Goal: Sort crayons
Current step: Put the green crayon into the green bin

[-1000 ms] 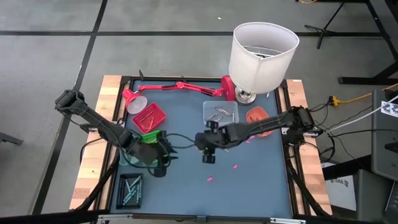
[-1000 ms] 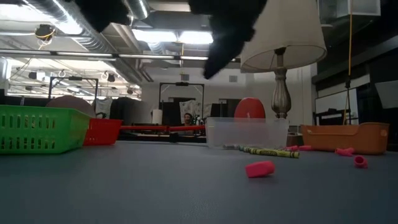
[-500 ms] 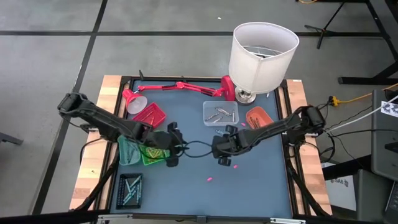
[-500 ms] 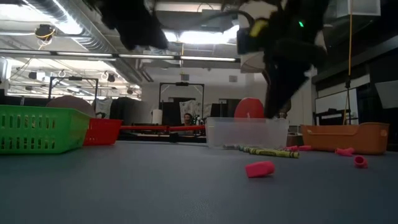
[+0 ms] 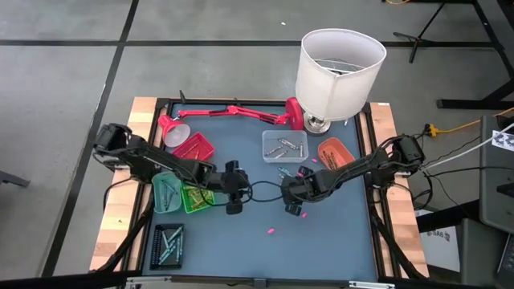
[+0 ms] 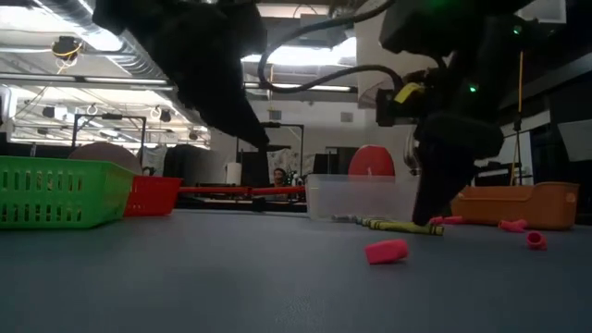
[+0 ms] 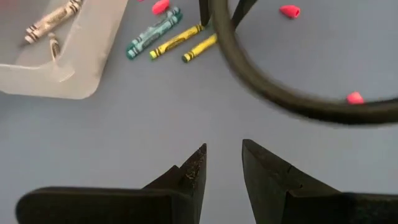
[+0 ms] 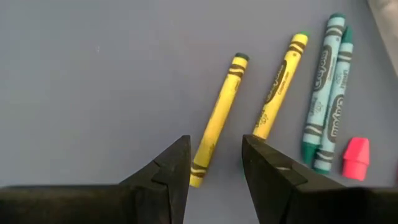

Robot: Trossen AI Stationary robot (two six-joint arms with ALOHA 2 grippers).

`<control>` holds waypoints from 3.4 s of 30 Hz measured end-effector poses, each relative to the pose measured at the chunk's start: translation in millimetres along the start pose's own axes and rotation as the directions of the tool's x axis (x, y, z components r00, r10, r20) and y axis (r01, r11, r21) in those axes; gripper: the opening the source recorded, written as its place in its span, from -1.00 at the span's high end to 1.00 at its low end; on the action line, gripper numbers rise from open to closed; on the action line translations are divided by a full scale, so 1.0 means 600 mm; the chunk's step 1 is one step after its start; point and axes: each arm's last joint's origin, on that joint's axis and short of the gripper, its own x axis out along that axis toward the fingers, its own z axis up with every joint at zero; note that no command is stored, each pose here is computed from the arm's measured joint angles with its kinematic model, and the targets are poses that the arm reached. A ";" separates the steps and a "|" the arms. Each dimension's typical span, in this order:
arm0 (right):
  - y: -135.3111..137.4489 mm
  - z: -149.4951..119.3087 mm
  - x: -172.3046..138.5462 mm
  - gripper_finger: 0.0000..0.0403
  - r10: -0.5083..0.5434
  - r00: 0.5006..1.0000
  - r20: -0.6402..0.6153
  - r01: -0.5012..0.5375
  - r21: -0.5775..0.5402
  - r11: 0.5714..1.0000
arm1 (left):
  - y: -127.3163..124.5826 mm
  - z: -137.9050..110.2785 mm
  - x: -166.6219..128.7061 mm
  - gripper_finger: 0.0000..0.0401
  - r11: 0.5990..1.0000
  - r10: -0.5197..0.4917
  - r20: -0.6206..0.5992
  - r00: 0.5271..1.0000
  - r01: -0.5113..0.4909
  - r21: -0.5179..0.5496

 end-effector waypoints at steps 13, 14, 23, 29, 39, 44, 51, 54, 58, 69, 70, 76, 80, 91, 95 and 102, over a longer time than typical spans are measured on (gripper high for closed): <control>-0.006 -0.019 0.019 0.29 0.017 1.000 0.018 -0.018 0.053 0.998 | -0.006 -0.009 0.018 0.57 0.997 -0.072 -0.041 0.997 0.072 0.001; -0.006 -0.020 0.019 0.29 0.022 1.000 0.012 -0.023 0.053 0.998 | -0.007 -0.010 0.018 0.57 0.996 -0.086 -0.046 0.995 0.086 0.001; -0.005 -0.020 0.019 0.40 0.048 0.999 -0.004 -0.048 0.053 0.997 | -0.035 -0.018 0.011 0.57 0.984 -0.174 -0.064 0.983 0.176 0.031; -0.004 -0.019 0.020 0.69 0.060 0.998 0.002 -0.060 0.053 0.997 | -0.052 -0.023 0.005 0.57 0.978 -0.197 -0.069 0.978 0.201 0.056; -0.002 -0.016 0.021 0.92 0.075 0.997 0.027 -0.076 0.054 0.996 | -0.069 -0.029 0.000 0.57 0.971 -0.220 -0.075 0.973 0.226 0.080; -0.001 -0.015 0.021 0.92 0.080 0.996 0.035 -0.082 0.055 0.995 | -0.070 -0.030 -0.001 0.57 0.970 -0.221 -0.075 0.972 0.227 0.082; 0.007 -0.003 0.022 0.92 0.128 0.986 0.106 -0.136 0.066 0.989 | -0.069 -0.030 0.000 0.57 0.973 -0.210 -0.071 0.975 0.215 0.082; 0.013 0.007 0.019 0.92 0.168 0.972 0.166 -0.177 0.038 0.984 | -0.068 -0.029 0.000 0.57 0.976 -0.195 -0.065 0.979 0.200 0.083; 0.023 0.025 0.013 0.91 0.226 0.933 0.279 -0.233 -0.007 0.972 | -0.068 -0.028 0.000 0.57 0.980 -0.178 -0.048 0.983 0.182 0.083; 0.041 0.061 -0.010 0.91 0.339 0.800 0.495 -0.299 -0.162 0.941 | -0.064 -0.025 0.001 0.57 0.992 -0.095 -0.011 0.995 0.095 0.084; 0.042 0.063 -0.011 0.91 0.355 0.790 0.500 -0.306 -0.180 0.935 | -0.063 -0.025 0.001 0.57 0.993 -0.085 -0.007 0.996 0.086 0.084; 0.048 0.069 -0.019 0.91 0.432 0.740 0.516 -0.328 -0.284 0.901 | -0.062 -0.020 0.001 0.57 0.996 -0.042 0.035 0.998 0.040 0.077; 0.049 0.068 -0.019 0.91 0.464 0.735 0.494 -0.348 -0.313 0.884 | -0.064 -0.014 0.000 0.57 0.995 -0.052 0.075 0.996 0.045 0.093; 0.049 0.067 -0.019 0.91 0.465 0.736 0.492 -0.348 -0.314 0.883 | -0.070 -0.004 -0.002 0.58 0.984 -0.110 0.126 0.986 0.090 0.154; 0.049 0.067 -0.019 0.91 0.466 0.736 0.492 -0.348 -0.315 0.883 | -0.070 -0.003 -0.002 0.65 0.984 -0.111 0.131 0.985 0.090 0.152; 0.050 0.067 -0.020 0.91 0.468 0.735 0.491 -0.349 -0.317 0.882 | -0.070 -0.003 -0.002 0.89 0.984 -0.109 0.131 0.985 0.089 0.152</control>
